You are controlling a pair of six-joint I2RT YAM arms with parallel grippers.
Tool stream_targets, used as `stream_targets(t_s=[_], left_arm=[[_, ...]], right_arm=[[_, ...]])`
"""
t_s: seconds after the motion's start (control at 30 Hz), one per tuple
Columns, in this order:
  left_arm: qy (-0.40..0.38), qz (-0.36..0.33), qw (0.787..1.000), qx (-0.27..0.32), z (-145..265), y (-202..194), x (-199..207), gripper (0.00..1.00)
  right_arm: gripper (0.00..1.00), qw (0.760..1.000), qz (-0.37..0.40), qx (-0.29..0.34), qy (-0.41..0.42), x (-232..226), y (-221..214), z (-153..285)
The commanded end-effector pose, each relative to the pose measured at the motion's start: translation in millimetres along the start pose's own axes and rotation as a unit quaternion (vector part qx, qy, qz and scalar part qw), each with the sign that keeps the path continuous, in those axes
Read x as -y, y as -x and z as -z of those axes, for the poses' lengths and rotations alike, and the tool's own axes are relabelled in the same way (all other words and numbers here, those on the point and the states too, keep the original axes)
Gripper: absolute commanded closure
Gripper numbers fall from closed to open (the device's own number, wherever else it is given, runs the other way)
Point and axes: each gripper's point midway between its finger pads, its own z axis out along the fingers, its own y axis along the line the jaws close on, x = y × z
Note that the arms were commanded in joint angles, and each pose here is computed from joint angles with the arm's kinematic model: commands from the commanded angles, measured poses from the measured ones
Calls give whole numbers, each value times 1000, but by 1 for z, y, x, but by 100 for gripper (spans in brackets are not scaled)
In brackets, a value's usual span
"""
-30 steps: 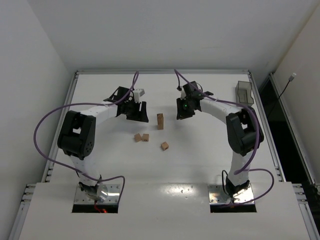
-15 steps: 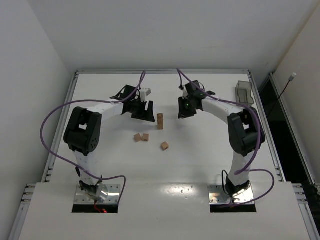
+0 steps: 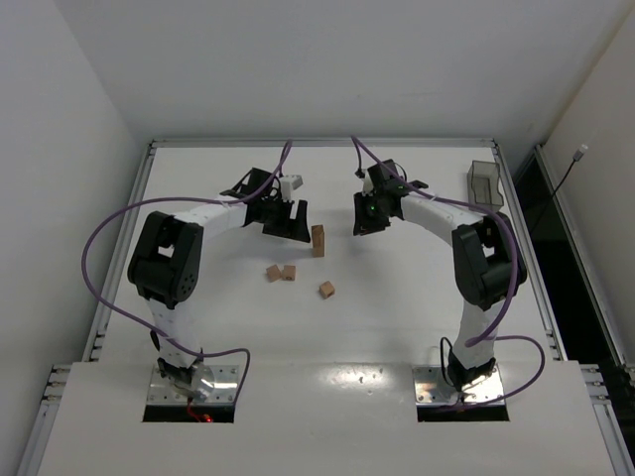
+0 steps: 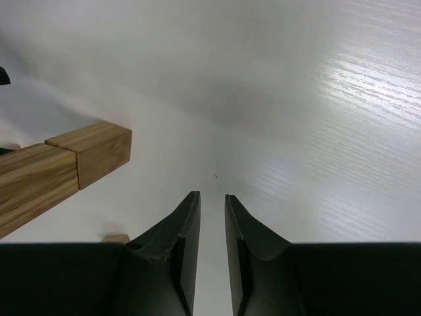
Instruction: Build the wood block tower
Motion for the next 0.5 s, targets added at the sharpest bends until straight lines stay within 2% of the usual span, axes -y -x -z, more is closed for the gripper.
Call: stream_targets(t_s=[0.0, 0.47], left_arm=[[-11, -2, 1000, 7, -3, 10, 8, 28], [-16, -2, 1000, 7, -3, 10, 9, 24]], right_arm=[[81, 999, 6, 33, 14, -7, 19, 13], [81, 999, 5, 28, 18, -8, 16, 10]])
